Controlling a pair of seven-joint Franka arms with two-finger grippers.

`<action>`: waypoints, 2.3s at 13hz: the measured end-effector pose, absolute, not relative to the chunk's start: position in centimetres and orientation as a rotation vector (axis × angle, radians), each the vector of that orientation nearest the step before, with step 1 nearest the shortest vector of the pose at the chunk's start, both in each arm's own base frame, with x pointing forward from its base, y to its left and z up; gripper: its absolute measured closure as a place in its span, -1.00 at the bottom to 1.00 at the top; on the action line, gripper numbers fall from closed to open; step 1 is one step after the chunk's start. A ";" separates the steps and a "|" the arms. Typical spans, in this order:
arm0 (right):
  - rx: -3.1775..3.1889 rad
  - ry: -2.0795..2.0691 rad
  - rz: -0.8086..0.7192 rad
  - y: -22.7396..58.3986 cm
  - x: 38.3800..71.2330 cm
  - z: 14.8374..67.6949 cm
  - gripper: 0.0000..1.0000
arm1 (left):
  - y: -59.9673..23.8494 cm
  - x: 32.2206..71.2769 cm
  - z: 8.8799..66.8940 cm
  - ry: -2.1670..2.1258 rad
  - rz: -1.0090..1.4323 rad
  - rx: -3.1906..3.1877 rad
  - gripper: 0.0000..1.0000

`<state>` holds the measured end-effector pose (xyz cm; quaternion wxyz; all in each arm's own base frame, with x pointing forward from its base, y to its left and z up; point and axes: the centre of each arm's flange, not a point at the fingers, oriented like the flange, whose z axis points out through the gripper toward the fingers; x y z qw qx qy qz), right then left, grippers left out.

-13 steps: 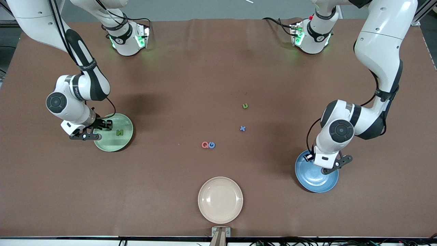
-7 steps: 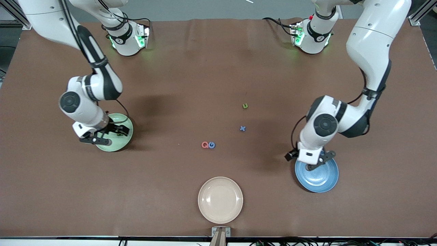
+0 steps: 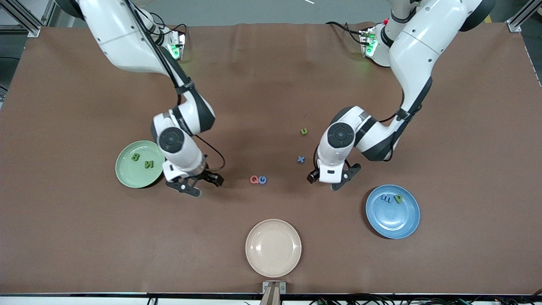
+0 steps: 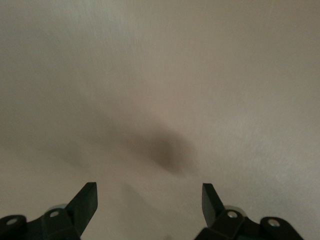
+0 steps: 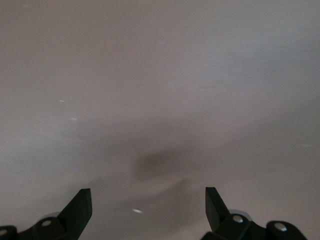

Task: Sort upper and lower case letters into plates
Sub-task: 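Reach the right gripper to the pink O while the left gripper reaches blue x, then grasp the pink O with the right gripper while the left gripper grasps x, then drop the O on the green plate while the left gripper drops x on blue plate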

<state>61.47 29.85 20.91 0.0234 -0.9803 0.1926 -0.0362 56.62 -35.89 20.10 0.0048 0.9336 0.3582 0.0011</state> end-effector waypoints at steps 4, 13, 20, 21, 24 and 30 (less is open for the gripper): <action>-3.007 0.721 -0.157 34.8 62.8 18.4 -1.00 | -39.6 53.7 19.1 1.258 -0.017 2.877 -0.64; -2.990 0.845 -0.203 43.2 58.4 16.8 -1.00 | -40.9 51.5 18.0 1.553 -0.034 2.759 -0.20; -2.995 0.859 -0.208 44.5 57.3 16.7 -0.99 | -41.3 51.1 17.8 1.560 -0.036 2.748 0.02; -2.998 0.856 -0.210 44.5 57.3 16.8 -0.87 | -41.4 51.0 17.7 1.555 -0.037 2.743 0.07; -2.993 0.852 -0.217 44.6 57.5 17.1 -0.49 | -41.7 51.0 17.6 1.546 -0.039 2.734 0.28; -2.994 0.852 -0.221 44.0 58.1 17.4 0.03 | -40.8 53.0 19.3 1.415 0.014 2.773 0.46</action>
